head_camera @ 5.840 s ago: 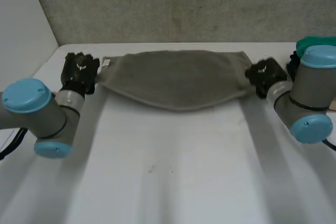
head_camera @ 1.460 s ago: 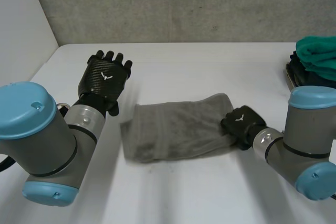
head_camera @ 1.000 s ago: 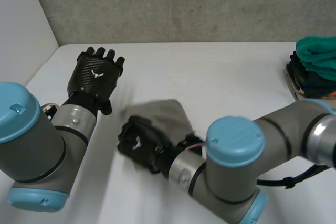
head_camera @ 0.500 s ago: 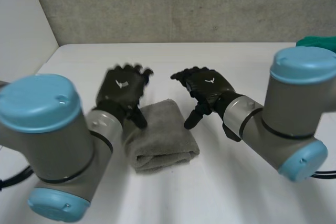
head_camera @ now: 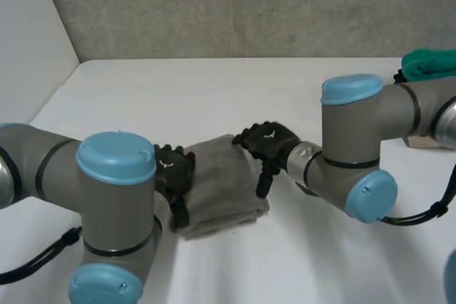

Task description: Fold the laundry.

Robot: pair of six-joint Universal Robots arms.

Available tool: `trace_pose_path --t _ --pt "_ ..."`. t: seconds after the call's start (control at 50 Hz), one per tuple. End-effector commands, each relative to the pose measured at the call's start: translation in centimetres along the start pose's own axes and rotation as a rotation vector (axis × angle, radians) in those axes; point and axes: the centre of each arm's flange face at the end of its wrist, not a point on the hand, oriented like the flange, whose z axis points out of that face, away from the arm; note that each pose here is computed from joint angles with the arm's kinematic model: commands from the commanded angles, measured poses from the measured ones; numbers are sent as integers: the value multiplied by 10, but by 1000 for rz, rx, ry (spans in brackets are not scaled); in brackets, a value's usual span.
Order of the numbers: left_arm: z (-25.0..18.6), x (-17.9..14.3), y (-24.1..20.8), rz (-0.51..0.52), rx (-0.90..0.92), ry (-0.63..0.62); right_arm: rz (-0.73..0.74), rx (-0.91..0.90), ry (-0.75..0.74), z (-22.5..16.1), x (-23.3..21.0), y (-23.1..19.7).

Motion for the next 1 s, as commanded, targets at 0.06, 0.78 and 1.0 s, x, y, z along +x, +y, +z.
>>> trace_pose_path --t 0.06,0.78,1.0 --pt "-13 -14 -48 28 166 -2 -91 162 48 -32 -9 -40" --pt "-26 -47 -100 -69 390 148 -340 375 3 0 -84 33" --pt "-26 -50 -101 -70 390 138 -325 328 -34 -1 -85 32"
